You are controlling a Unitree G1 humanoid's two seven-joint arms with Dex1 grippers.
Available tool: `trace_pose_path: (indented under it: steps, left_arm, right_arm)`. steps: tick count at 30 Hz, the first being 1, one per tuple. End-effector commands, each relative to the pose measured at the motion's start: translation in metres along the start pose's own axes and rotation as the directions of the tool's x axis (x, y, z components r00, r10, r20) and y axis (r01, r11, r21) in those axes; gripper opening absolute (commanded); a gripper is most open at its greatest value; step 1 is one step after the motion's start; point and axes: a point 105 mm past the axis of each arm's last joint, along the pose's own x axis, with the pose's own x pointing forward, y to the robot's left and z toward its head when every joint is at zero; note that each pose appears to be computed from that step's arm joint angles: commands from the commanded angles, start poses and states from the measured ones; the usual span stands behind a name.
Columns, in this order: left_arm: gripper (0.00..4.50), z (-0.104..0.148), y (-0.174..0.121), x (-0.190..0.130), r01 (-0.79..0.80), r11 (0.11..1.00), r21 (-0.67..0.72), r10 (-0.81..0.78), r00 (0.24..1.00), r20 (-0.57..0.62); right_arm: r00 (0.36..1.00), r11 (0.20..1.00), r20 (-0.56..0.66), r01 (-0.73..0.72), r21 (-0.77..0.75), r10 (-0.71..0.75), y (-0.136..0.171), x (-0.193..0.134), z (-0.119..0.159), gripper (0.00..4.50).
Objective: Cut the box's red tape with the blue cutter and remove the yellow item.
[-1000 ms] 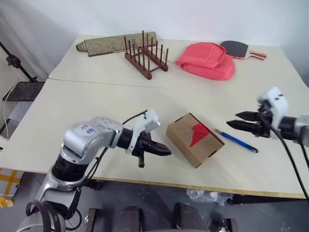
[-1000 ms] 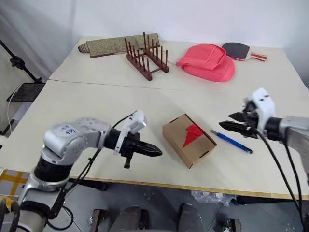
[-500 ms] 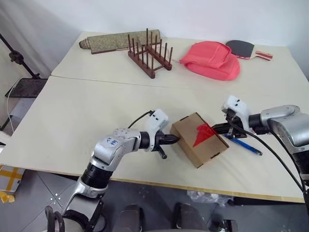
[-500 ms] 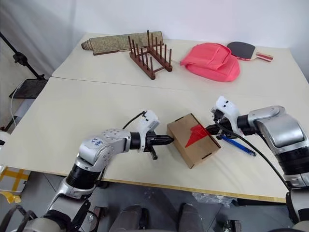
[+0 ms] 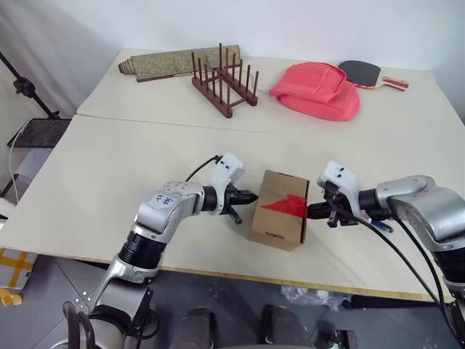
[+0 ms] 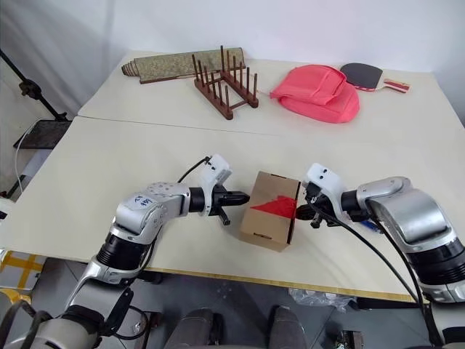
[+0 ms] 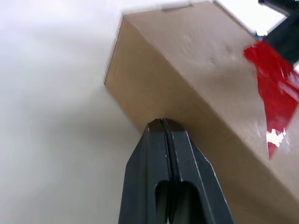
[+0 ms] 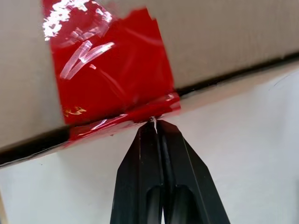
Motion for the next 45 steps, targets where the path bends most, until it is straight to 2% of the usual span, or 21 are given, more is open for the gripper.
trace_pose_path:
  steps: [1, 12, 16, 19, 21, 24, 26, 31, 35, 36, 45]
  left_arm:
    - [0.0, 0.006, -0.024, -0.003, 0.104, 0.994, 0.034, -0.103, 0.995, -0.006]
    - [0.0, -0.003, -0.029, -0.005, 0.115, 0.993, 0.025, -0.114, 0.993, -0.044]
    - [0.0, -0.003, -0.022, -0.008, 0.085, 0.996, 0.023, -0.084, 0.996, -0.044]
    - [0.0, 0.007, -0.012, -0.028, 0.055, 0.998, 0.013, -0.055, 0.999, -0.004]
    - [0.0, 0.01, -0.009, -0.037, 0.055, 0.998, 0.012, -0.055, 0.998, 0.009]
    - [0.0, 0.023, -0.009, -0.055, 0.101, 0.994, 0.031, -0.102, 0.994, 0.03]
    - [0.0, 0.031, -0.009, -0.059, 0.128, 0.991, 0.044, -0.13, 0.99, 0.046]
    - [0.0, 0.065, -0.024, -0.048, 0.21, 0.967, 0.142, -0.224, 0.971, 0.088]
    - [0.0, 0.064, -0.038, -0.033, 0.298, 0.934, 0.197, -0.31, 0.95, 0.032]
    - [0.0, 0.061, -0.037, -0.028, 0.307, 0.928, 0.21, -0.315, 0.949, 0.006]
    - [0.0, 0.038, -0.02, -0.013, 0.292, 0.901, 0.321, -0.243, 0.953, -0.184]
  right_arm:
    - [0.997, 0.999, 0.073, -0.013, -0.044, 0.016, 0.013, -0.004, 0.019, 0.06]
    - [0.998, 0.998, 0.042, -0.046, -0.03, 0.047, 0.028, 0.002, 0.007, 0.06]
    - [0.997, 0.997, 0.036, 0.069, -0.041, -0.068, 0.009, 0.0, 0.001, 0.06]
    - [0.97, 0.975, 0.118, 0.219, -0.047, -0.213, -0.017, -0.021, 0.017, 0.06]
    - [0.951, 0.962, 0.167, 0.27, -0.035, -0.261, -0.025, -0.031, 0.027, 0.06]
    - [0.944, 0.957, 0.174, 0.29, -0.024, -0.281, -0.024, -0.049, 0.034, 0.65]
    - [0.943, 0.957, 0.178, 0.289, -0.014, -0.282, -0.02, -0.057, 0.037, 1.3]
    - [0.932, 0.955, 0.215, 0.294, 0.03, -0.293, -0.003, -0.071, 0.048, 2.93]
    - [0.943, 0.961, 0.189, 0.269, 0.056, -0.275, 0.013, -0.069, 0.047, 4.31]
    - [0.949, 0.964, 0.169, 0.261, 0.061, -0.267, 0.017, -0.066, 0.043, 4.45]
    - [0.932, 0.935, 0.131, 0.316, 0.16, -0.338, 0.016, -0.046, 0.028, 4.45]
